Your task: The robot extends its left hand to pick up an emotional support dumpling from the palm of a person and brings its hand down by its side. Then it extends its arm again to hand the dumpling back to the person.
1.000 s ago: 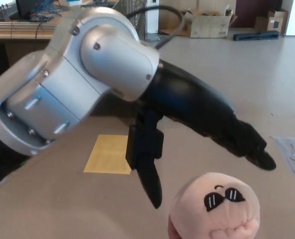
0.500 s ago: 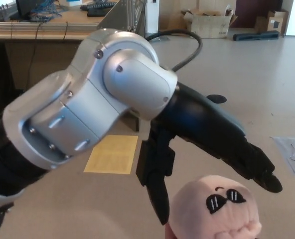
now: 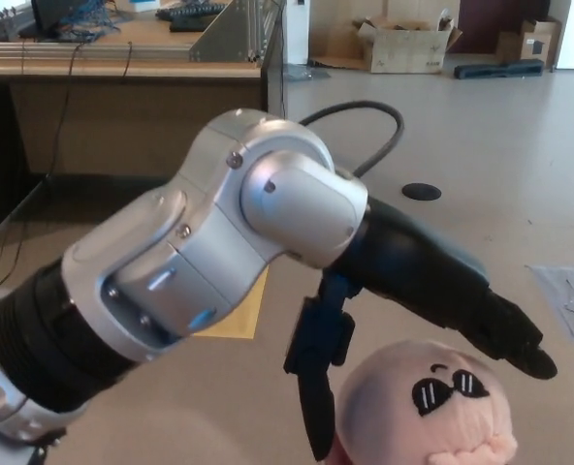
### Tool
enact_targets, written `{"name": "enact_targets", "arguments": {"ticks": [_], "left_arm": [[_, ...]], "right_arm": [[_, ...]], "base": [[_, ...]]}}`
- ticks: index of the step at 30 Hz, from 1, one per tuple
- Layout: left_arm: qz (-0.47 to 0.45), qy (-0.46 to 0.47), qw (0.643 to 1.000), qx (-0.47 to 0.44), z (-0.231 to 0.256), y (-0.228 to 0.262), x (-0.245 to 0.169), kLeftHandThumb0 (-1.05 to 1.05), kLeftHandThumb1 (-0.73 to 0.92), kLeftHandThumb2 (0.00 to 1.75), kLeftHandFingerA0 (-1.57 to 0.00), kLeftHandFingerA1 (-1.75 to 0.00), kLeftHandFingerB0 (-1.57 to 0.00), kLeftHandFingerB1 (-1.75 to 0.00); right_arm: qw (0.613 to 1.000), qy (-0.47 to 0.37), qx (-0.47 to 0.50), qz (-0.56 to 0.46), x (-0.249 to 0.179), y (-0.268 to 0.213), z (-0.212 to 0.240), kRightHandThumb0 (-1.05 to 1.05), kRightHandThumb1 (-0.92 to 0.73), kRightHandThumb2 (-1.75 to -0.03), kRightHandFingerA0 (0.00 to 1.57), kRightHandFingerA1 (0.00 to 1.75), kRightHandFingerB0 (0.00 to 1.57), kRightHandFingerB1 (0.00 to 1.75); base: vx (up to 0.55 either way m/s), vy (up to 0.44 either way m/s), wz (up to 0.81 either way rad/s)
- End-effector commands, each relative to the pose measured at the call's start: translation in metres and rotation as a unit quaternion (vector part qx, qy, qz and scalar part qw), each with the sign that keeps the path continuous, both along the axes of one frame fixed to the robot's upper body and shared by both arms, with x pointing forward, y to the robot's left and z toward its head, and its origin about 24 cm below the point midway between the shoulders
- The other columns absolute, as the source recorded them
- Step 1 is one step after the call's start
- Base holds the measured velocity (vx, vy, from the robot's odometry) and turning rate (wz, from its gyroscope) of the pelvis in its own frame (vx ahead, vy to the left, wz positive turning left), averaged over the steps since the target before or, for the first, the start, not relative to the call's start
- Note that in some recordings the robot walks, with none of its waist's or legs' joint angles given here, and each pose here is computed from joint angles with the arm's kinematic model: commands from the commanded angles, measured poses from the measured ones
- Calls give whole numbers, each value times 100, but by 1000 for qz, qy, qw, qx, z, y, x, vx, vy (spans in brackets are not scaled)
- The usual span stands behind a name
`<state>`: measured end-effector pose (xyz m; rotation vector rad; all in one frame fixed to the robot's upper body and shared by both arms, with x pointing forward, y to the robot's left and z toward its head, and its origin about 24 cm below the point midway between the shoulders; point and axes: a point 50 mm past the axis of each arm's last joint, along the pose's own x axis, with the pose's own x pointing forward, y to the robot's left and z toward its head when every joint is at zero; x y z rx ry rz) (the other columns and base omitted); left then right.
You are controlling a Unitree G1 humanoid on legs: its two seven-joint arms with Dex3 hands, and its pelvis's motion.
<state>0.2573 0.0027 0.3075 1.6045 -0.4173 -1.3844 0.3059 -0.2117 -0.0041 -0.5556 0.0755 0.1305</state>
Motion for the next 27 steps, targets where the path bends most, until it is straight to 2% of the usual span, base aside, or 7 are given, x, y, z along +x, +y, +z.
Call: {"name": "enact_targets", "arguments": {"ticks": [1,10,14,17,19,20,27], "left_arm": [[3,-10,1000,3,-7,-1,2,-82,10,68,0,-7,0,0],[7,5,1000,0,-13,2,4,-94,8,80,0,-6,0,0],[-7,49,995,-82,-23,2,6,-47,-20,85,0,0,0,-1],[-11,60,990,-131,-29,-1,6,7,-45,72,0,-53,0,-31],[-19,52,984,-171,-32,-3,5,33,-53,71,0,-53,0,-46],[-14,42,982,-182,-32,-3,5,32,-54,67,0,-61,0,-63],[-11,22,981,-194,-31,2,5,0,-46,66,0,-62,-1,-52]], "right_arm": [[1000,-13,-2,1,6,-3,9,-50,-72,-62,67,60,63,45],[1000,-16,-1,0,8,-3,11,-50,-72,-62,67,60,63,45],[1000,-17,-2,1,9,-3,12,-50,-72,-62,67,60,63,45],[1000,-17,-2,1,9,-3,12,-50,-72,-62,67,60,63,45],[1000,-17,-2,1,9,-3,12,-50,-72,-62,67,60,63,45],[1000,-17,-2,1,9,-3,12,-50,-72,-62,67,60,63,45],[1000,-19,-2,1,12,-2,15,-50,-72,-62,67,60,63,45]], "base": [[0,0,0],[0,0,0],[0,0,0],[0,0,0],[0,0,0],[0,0,0],[0,0,0]]}}
